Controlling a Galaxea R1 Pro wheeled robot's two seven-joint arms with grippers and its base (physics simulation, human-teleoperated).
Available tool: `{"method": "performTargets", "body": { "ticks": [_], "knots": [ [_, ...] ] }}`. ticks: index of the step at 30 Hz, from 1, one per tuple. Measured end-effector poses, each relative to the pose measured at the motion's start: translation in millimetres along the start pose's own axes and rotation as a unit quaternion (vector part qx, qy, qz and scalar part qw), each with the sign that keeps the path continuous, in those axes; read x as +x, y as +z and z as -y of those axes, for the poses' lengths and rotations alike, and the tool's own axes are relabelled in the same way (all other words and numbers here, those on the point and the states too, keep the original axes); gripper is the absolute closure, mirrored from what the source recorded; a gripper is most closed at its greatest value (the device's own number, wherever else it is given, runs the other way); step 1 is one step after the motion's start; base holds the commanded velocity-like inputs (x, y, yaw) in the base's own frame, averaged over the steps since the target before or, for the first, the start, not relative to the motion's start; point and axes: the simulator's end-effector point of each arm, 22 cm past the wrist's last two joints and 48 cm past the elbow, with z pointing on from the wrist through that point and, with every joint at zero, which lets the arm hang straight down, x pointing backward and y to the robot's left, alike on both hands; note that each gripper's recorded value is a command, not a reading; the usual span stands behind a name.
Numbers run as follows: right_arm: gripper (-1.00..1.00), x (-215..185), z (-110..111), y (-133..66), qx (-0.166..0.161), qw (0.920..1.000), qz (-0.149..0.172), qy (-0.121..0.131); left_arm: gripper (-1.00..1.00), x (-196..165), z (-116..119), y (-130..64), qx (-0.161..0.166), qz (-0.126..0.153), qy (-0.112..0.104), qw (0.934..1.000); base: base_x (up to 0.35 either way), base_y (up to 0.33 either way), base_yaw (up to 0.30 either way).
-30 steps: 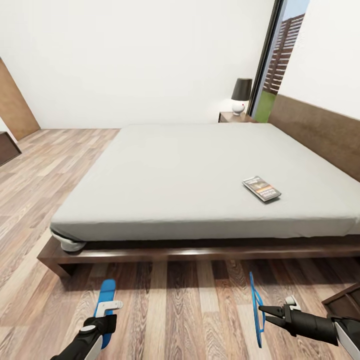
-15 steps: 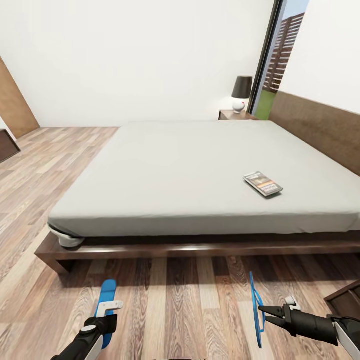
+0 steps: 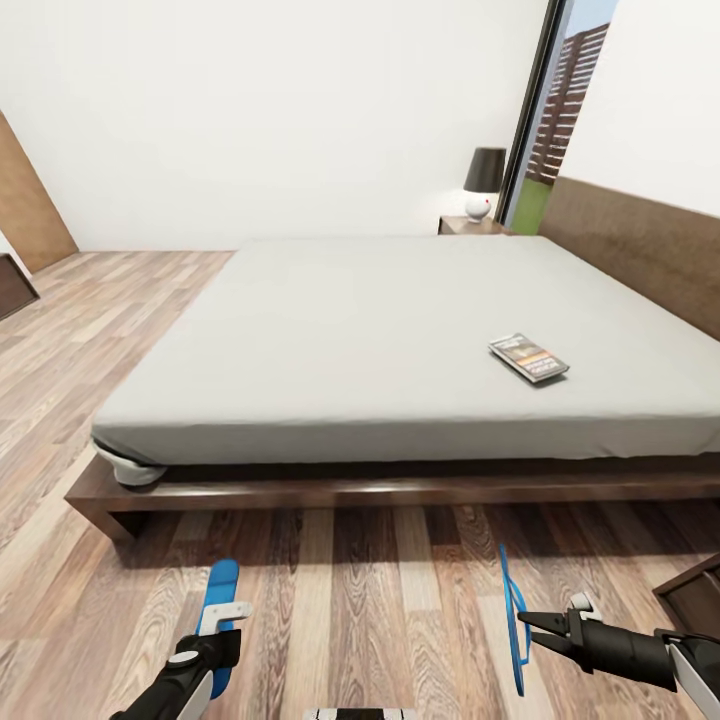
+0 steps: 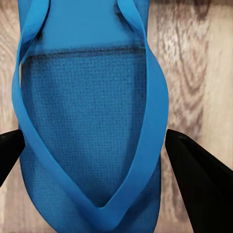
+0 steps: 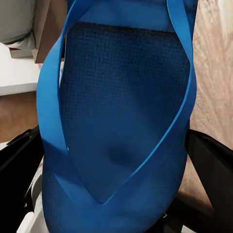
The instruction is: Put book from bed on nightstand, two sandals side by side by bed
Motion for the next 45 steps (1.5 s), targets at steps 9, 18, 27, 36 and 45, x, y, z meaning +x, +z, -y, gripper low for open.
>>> {"method": "performTargets", "body": {
  "ticks": [9, 18, 27, 36, 45],
  "knots": [
    [1.0, 4.8, 18.8, 7.8, 0.0, 1.0, 0.0, 0.0, 1.0, 13.6, 0.8, 15.9, -0.001, 0.0, 0.0, 1.0, 0.0, 0.0, 0.0],
    [1.0, 10.4, 35.3, 14.2, 0.004, 1.0, -0.004, 0.008, 1.0, 29.6, 2.0, 27.8, -0.001, -0.01, 0.002, 0.9999, 0.0, 0.0, 0.0],
    [1.0, 16.5, 49.9, 18.6, 0.011, 0.9996, -0.012, 0.023, 1.0, 47.2, 2.1, 36.2, -0.002, -0.028, 0.004, 0.9996, 0.0, 0.0, 0.0],
    [1.0, 23.4, 63.8, 23.6, 0.017, 0.9989, -0.02, 0.038, 1.0, 65.1, 2.4, 43.9, -0.002, -0.046, 0.007, 0.9989, 0.0, 0.0, 0.0],
    [1.0, 30.7, 77.9, 27.7, 0.024, 0.9979, -0.029, 0.053, 1.0, 83.1, 2.3, 51.0, -0.003, -0.064, 0.009, 0.9979, 0.0, 0.0, 0.0]
  ]
}}
